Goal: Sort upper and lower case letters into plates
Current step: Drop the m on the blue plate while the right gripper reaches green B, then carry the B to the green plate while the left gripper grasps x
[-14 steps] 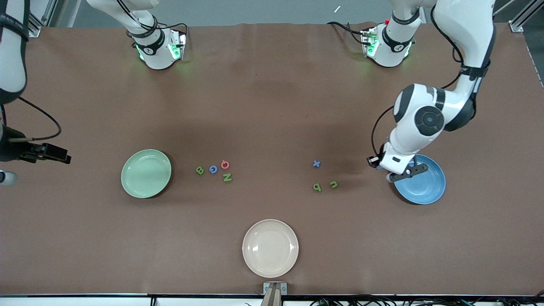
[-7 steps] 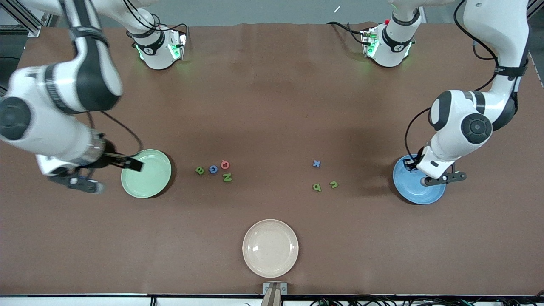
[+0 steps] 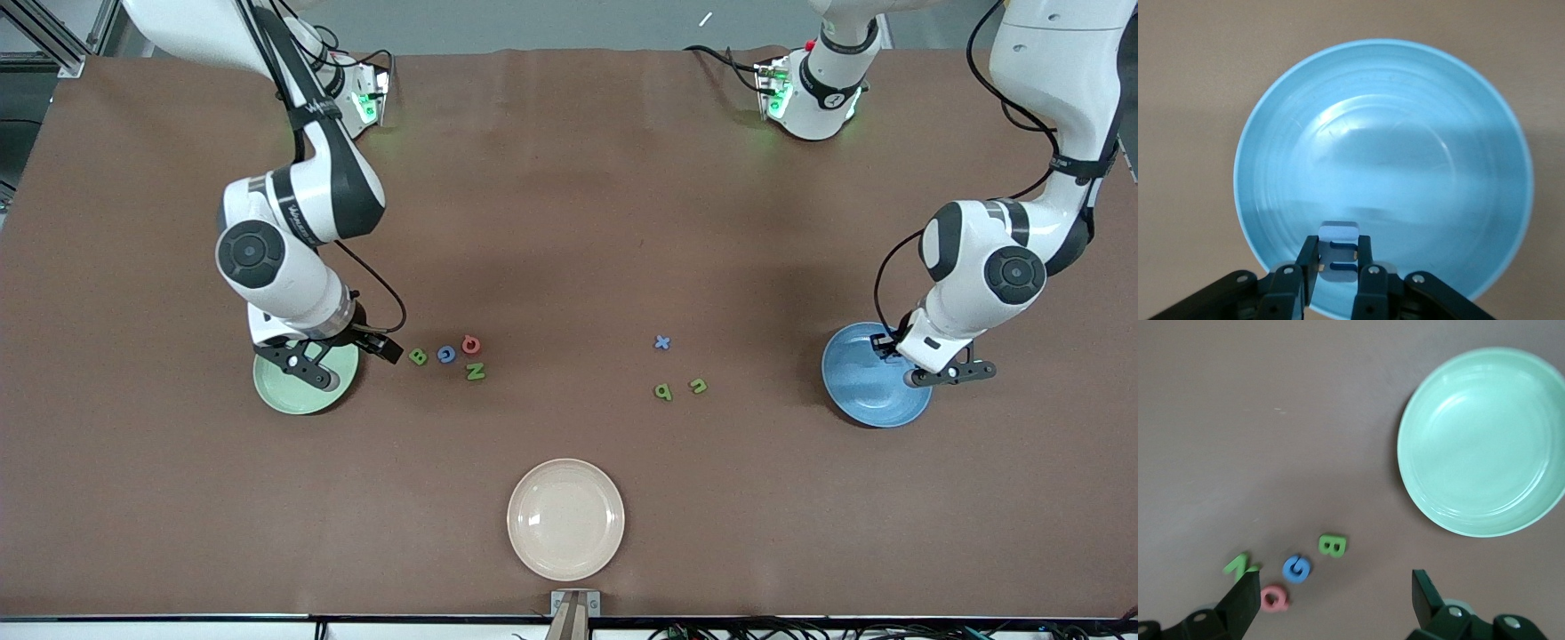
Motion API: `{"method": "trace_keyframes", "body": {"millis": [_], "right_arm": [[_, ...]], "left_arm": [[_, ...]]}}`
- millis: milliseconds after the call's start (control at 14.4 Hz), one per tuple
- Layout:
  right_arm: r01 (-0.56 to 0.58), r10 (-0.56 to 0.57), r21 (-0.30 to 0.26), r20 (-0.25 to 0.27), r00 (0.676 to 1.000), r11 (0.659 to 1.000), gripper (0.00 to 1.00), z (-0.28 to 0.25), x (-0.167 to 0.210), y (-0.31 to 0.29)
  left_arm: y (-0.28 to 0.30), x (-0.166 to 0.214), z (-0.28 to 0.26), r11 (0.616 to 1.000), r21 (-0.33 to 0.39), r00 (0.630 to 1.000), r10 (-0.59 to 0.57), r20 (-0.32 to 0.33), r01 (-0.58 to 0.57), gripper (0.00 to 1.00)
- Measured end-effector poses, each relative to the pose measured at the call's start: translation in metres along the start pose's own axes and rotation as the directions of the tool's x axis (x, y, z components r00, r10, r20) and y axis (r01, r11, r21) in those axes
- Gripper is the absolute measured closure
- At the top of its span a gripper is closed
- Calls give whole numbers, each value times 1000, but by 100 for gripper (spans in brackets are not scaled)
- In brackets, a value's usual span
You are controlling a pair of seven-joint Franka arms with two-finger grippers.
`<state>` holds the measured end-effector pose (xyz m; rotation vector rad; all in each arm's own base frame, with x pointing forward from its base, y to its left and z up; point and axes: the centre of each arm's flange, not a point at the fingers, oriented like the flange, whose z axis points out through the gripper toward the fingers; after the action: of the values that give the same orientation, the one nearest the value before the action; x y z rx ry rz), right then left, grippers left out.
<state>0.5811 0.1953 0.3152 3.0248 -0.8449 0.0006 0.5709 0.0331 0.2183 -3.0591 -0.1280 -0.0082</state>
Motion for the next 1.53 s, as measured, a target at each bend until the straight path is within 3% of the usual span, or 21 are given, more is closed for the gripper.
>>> {"method": "trace_keyframes", "body": {"millis": [208,763,1040,1249,1318,1526], "right_arm": [[-67,68,28,-28,997,997,0,47,-18,19],[-72,73,7,-31,997,997,2,109,-44,-1],[-69,69,-7,-28,997,998,6,127,-40,-7],[-63,63,-12,-27,998,998,17,133,-41,-11],[-61,61,-15,-26,998,998,17,136,-42,-12],[-53,53,-19,-25,998,998,26,142,-44,-16]], "left_arm": [[-14,1,17,1000,-5,1000,23,-17,-23,73],[-26,1,28,999,6,999,47,-24,-47,70],[-11,7,16,997,-2,996,71,-50,-71,34],[32,12,-11,995,-22,993,101,-57,-102,5],[51,13,-23,996,-31,995,87,-54,-88,0],[113,12,-55,997,-63,997,50,-55,-53,0]]}}
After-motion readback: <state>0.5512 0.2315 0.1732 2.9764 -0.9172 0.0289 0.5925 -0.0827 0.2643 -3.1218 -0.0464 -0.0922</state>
